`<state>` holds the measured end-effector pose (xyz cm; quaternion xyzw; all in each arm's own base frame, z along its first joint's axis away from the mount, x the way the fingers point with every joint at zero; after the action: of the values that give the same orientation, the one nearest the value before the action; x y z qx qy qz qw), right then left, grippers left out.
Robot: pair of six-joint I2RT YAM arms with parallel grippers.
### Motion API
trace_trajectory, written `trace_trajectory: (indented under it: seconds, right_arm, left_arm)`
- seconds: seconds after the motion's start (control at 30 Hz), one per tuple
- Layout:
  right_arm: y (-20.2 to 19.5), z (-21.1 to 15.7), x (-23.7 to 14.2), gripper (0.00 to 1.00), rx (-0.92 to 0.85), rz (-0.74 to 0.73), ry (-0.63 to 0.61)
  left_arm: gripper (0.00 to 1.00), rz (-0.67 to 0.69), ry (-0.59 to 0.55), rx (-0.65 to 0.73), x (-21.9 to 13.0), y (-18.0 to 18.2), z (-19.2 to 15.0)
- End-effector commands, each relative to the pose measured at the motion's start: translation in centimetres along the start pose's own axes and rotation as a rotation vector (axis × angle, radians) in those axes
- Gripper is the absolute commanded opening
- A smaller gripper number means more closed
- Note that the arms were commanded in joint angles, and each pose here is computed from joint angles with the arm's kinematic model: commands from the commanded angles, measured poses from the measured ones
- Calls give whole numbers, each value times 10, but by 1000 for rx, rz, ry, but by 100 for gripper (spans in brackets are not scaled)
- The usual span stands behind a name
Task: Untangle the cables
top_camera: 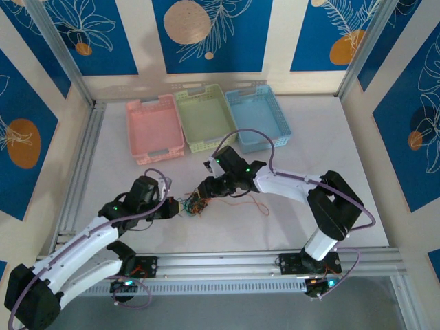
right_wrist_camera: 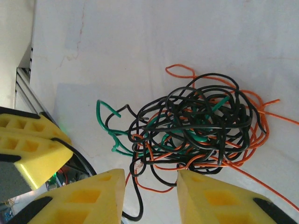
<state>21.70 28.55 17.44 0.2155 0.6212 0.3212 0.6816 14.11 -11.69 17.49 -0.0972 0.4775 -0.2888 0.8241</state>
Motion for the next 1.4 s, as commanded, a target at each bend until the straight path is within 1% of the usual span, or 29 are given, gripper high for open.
trace_trajectory:
  seconds: [0.0, 0.27, 0.43, 0.53, 0.73, 0.9, 1.1, 1.37]
  right_arm:
    - [7, -10, 6, 36, -84, 33, 38]
    - [11, -19, 5, 37, -131, 51, 31]
    - [11, -20, 8, 38, -130, 53, 58]
    - [10, -19, 2, 43, -123, 43, 20]
    - [11, -28, -9, 44, -151, 149, 23]
    - [14, -33, -15, 45, -178, 185, 13]
    - [11, -29, -6, 45, -154, 136, 29]
    - [13, -30, 8, 44, -164, 89, 66]
  left_arm:
    - [0, 0, -4, 6, -3, -2, 0]
    - [0, 11, -10, 12, -7, -4, 3]
    - [0, 17, -15, 14, -8, -4, 4]
    - [0, 20, -14, 14, -9, -4, 4]
    - [0, 26, -4, 17, -7, -4, 6]
    - [0, 32, -3, 20, -8, -5, 9]
    - [0, 32, -10, 28, -11, -7, 11]
    - [0, 28, -16, 30, -11, -8, 13]
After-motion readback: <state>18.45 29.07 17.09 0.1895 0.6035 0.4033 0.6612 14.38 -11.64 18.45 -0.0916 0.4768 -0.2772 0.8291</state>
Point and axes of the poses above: each hand's point on the last joint's axis, 136 mm out from that joint toward the fingers, its own x axis out along the fingers, its own y axis along the line the jaws close on, z = x × y, the point moved 10 cm from there along -x, back along the fingers, and after that the axes turned 13 degrees about x, right-handed, at the moved point
